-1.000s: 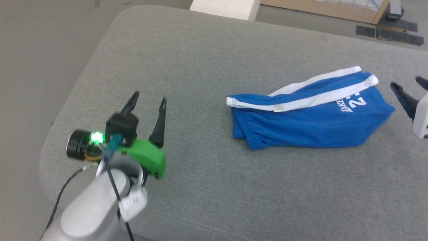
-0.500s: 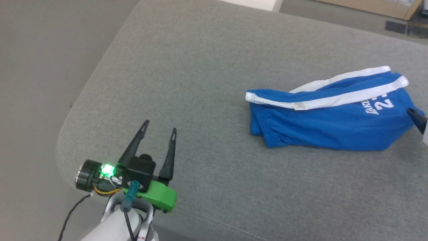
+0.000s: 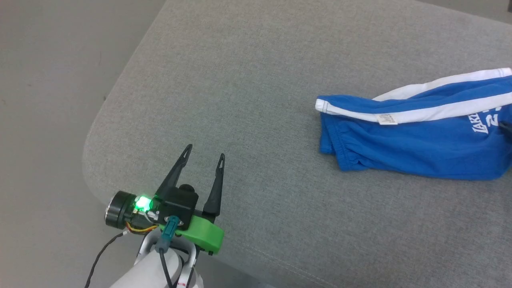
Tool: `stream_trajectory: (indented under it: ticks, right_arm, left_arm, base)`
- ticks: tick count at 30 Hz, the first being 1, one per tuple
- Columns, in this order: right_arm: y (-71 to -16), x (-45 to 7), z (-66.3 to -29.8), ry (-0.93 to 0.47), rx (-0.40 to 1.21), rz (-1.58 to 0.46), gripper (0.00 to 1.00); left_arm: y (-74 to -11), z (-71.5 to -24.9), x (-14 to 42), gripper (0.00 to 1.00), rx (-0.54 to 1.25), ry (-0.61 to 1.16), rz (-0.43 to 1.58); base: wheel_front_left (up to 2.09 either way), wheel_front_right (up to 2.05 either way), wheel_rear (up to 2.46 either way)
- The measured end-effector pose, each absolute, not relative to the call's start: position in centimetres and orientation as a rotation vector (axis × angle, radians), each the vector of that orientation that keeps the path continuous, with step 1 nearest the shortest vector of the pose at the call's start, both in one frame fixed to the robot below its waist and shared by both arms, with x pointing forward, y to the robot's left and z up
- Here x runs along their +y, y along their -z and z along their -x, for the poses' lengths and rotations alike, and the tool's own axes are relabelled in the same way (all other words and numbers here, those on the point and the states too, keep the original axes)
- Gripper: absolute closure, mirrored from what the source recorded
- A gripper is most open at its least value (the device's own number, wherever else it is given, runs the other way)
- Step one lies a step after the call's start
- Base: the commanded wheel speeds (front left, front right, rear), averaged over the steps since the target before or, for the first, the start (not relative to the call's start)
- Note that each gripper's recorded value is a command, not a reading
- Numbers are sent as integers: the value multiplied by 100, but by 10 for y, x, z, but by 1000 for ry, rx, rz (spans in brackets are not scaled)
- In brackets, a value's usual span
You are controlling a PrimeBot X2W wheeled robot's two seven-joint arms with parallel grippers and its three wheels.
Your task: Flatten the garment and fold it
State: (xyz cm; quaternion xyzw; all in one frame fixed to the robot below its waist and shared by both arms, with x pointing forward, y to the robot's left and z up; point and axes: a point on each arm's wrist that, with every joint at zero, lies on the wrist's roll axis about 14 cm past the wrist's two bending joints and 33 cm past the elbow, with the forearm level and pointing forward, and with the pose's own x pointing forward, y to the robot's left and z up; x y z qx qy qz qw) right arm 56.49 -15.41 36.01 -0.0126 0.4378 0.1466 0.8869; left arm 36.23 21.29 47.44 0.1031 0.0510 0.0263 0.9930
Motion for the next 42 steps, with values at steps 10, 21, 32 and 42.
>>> stream_trajectory:
  ticks: [10,21,32,42]
  right_arm:
    - [-367,-145,-565,-335,855,6,100]
    - [-395,-164,-532,-308,739,-58,100]
    - [-396,-244,-468,-93,752,-174,100]
    - [-383,-284,-428,72,727,-264,100]
  left_arm:
    - [-472,-362,215,0,107,-54,-202]
    - [-482,-358,200,0,68,6,-169]
    - [-494,-352,173,0,19,85,-134]
    - [-499,-351,157,0,10,143,-130]
  base:
    - [0,0,0]
    - [0,0,0]
    - [0,0,0]
    - [0,0,0]
